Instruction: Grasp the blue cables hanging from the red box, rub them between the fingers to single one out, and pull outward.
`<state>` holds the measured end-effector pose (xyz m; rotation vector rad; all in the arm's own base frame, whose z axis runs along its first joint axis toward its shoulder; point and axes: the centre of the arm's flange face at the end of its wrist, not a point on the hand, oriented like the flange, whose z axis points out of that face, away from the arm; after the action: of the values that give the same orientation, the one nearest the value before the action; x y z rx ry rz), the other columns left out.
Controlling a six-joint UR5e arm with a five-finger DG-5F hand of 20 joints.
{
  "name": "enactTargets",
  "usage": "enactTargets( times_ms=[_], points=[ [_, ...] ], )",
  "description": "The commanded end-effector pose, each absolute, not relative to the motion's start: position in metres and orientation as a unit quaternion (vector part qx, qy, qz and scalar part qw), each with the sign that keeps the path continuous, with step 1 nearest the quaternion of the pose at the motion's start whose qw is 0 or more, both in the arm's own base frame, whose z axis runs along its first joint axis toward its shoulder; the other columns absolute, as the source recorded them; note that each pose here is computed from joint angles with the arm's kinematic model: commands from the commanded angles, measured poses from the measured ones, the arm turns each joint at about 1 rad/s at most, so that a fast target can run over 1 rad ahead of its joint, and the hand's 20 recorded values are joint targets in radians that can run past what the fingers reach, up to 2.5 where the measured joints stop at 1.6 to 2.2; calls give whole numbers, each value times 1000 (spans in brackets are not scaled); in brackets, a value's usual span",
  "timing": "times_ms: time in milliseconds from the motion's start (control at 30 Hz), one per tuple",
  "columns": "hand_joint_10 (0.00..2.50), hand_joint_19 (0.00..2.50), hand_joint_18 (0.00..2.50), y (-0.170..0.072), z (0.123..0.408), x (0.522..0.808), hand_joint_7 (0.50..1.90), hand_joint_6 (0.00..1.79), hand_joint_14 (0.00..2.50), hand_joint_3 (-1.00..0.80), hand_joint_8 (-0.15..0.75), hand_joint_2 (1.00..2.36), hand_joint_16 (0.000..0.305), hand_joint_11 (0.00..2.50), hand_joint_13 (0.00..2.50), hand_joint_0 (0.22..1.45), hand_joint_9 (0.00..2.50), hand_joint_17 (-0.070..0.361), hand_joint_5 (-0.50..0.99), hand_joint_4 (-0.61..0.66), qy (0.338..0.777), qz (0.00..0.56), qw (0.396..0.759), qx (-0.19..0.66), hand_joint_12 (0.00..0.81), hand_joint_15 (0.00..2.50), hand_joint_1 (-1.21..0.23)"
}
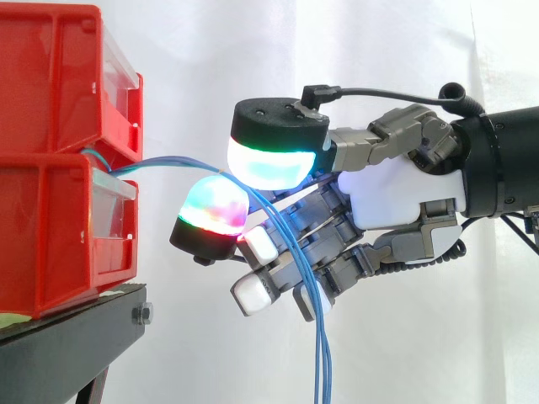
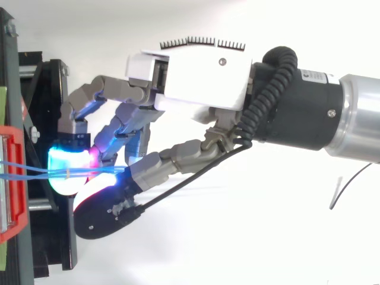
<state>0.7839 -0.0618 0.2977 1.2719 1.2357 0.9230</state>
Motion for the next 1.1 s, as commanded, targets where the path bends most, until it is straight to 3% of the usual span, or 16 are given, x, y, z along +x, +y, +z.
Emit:
enactTargets(
  times_ms=[0, 167, 300, 567, 700, 833, 933, 1067],
  points=[
    [13, 670, 972, -62, 298, 784, 926, 873, 18, -500, 363, 1000, 58, 807, 914, 555, 965, 130, -183, 253, 520, 389, 541, 535, 414, 552, -764],
    [15, 683, 979, -62, 298, 784, 967, 867, 17, -500, 364, 1000, 57, 799, 932, 577, 989, 129, -170, 248, 520, 388, 541, 535, 413, 557, -692],
    [15, 684, 986, -62, 299, 784, 1010, 882, 17, -380, 364, 1010, 57, 806, 950, 593, 1032, 129, -164, 230, 520, 389, 541, 535, 414, 567, -650],
    [15, 684, 996, -62, 298, 784, 1033, 898, 17, -250, 370, 1016, 58, 810, 954, 597, 1025, 131, -164, 210, 520, 388, 541, 535, 417, 565, -689],
    [14, 667, 993, -62, 298, 784, 979, 908, 19, -315, 361, 1014, 57, 826, 937, 641, 979, 129, -178, 161, 520, 389, 541, 535, 412, 564, -815],
    [14, 648, 991, -62, 298, 784, 959, 908, 17, -465, 350, 1002, 56, 819, 923, 680, 951, 127, -186, 198, 520, 389, 541, 535, 407, 564, -894],
    [14, 648, 986, -62, 298, 784, 936, 906, 17, -500, 346, 1000, 56, 820, 924, 677, 950, 126, -184, 226, 520, 389, 541, 535, 404, 565, -890],
    [15, 662, 986, -62, 298, 784, 944, 897, 18, -500, 351, 1000, 56, 826, 928, 582, 962, 127, -182, 248, 520, 389, 541, 535, 404, 579, -828]
  ],
)
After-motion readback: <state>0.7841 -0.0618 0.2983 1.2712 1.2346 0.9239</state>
